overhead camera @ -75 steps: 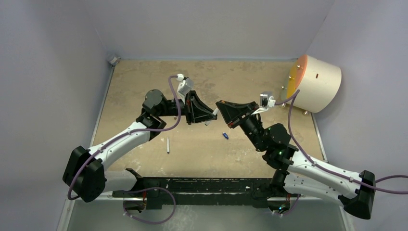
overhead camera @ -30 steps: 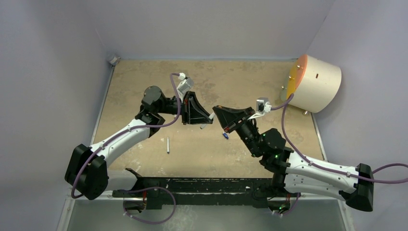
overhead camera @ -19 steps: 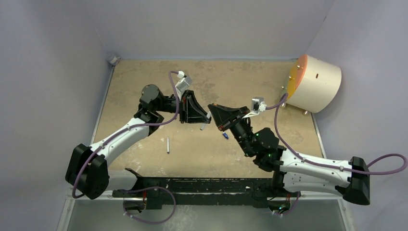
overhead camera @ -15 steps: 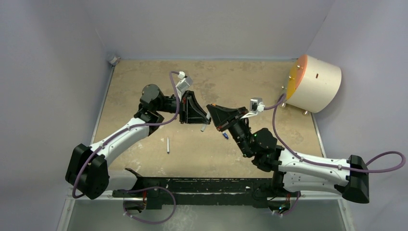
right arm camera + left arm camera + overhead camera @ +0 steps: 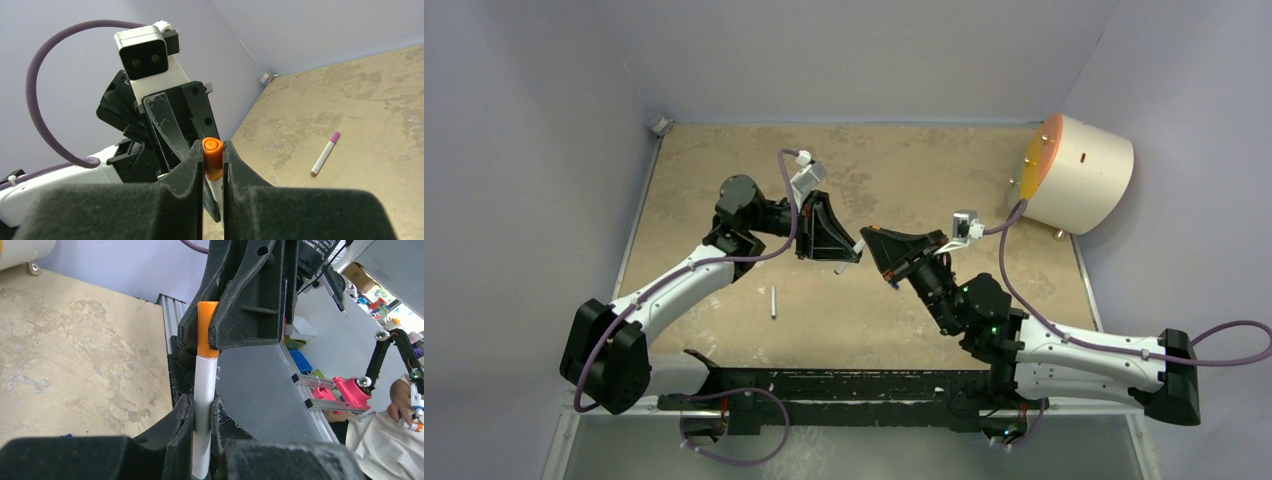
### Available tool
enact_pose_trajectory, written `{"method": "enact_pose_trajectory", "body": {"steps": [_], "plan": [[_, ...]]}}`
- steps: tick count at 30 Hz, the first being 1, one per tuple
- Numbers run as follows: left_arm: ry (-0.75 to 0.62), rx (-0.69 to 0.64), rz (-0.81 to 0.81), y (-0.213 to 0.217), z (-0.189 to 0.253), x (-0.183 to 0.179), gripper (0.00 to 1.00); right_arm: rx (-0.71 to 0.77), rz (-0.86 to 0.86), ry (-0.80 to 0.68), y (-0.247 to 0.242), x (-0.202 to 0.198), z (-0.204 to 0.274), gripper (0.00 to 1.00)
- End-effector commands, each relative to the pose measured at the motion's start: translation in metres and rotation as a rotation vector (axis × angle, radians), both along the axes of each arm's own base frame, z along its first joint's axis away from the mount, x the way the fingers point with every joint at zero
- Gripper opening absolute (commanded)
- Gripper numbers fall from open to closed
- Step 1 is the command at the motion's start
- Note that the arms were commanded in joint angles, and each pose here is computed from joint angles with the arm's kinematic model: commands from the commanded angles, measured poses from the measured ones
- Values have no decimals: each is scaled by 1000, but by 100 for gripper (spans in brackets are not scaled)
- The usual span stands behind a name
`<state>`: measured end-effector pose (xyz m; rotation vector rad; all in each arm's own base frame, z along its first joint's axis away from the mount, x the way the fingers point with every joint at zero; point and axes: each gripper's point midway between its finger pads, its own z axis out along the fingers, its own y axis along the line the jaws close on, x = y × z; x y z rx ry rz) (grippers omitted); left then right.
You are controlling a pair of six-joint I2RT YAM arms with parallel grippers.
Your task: Insert the pens into the pen caps
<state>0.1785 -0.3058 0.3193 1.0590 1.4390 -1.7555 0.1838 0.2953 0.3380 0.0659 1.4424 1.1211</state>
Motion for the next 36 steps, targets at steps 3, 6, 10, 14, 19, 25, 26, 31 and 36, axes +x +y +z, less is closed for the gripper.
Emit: {"method": "enact_pose_trajectory", "body": {"steps": [3, 6, 10, 14, 19, 25, 26, 31, 36], "plan": [[-261, -404, 525, 17, 139, 88, 0, -498, 513, 207, 45, -108, -159, 0], [-258, -390, 513, 15, 135, 87, 0, -490, 506, 196, 49, -106, -154, 6], [-246, -359, 499, 11, 126, 87, 0, -479, 492, 182, 50, -103, -146, 13], [-242, -330, 490, 6, 117, 87, 0, -481, 484, 167, 49, -101, -139, 19], [-236, -320, 471, 2, 114, 85, 0, -488, 467, 164, 47, -98, -137, 27], [-233, -313, 468, -1, 112, 84, 0, -466, 460, 159, 44, -98, -132, 29], [-234, -313, 468, -1, 112, 83, 0, -463, 460, 159, 43, -98, -132, 29], [-230, -298, 483, -1, 109, 86, 0, -445, 431, 179, 34, -95, -132, 28], [-169, -158, 619, 0, 61, 118, 0, -397, 340, 220, 7, -85, -127, 28]]}}
